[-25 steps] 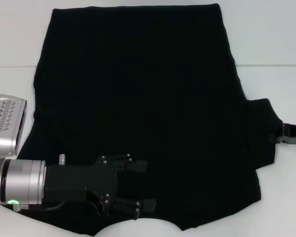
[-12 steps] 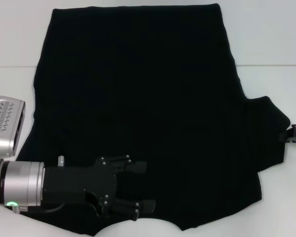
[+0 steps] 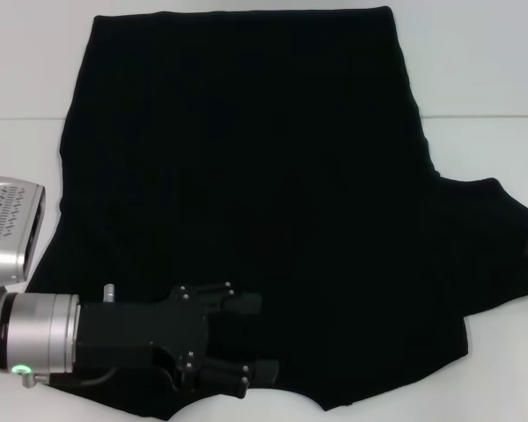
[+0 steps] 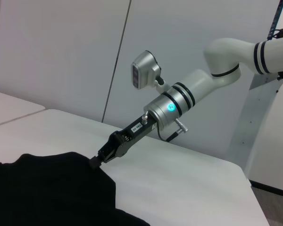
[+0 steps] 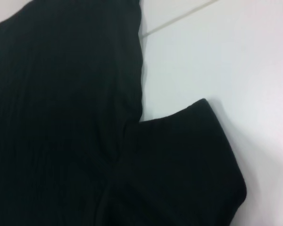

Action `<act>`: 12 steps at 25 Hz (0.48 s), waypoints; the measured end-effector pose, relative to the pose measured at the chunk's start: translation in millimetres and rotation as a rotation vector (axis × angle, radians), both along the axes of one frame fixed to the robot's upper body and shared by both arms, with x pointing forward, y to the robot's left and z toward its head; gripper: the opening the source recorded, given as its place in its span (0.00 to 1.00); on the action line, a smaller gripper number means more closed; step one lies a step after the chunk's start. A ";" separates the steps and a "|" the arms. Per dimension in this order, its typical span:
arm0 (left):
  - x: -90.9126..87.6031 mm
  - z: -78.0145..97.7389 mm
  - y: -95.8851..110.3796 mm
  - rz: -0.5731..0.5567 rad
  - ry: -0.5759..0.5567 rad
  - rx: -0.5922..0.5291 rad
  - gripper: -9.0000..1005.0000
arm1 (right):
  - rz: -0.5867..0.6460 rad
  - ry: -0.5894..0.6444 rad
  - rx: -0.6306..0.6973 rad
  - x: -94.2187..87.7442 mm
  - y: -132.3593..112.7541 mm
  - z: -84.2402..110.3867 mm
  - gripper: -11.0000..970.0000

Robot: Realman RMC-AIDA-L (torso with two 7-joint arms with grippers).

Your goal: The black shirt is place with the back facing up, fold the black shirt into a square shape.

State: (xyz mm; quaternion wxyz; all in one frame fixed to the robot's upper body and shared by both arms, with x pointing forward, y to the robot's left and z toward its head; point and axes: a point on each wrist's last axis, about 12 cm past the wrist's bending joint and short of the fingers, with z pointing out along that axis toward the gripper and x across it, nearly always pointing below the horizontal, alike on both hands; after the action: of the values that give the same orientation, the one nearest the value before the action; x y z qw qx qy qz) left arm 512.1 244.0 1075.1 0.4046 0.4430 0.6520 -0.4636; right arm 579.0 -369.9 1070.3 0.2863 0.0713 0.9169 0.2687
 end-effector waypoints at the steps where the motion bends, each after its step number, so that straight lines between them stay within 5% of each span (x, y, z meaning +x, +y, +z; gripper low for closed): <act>1: -0.2 -0.2 -0.1 0.000 0.001 0.000 0.93 | -0.003 -0.001 0.003 -1.5 -1.4 -0.3 0.01; 12: -1.3 -0.8 -0.3 -0.002 0.008 -0.002 0.93 | -0.039 -0.009 0.016 -10.1 -10.7 -4.5 0.01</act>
State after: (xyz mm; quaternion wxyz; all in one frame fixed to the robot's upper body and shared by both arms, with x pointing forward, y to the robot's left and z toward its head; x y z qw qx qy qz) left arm 510.7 243.7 1074.3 0.4018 0.4413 0.6529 -0.4664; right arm 568.9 -380.6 1065.8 0.2952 0.0902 0.9118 0.2707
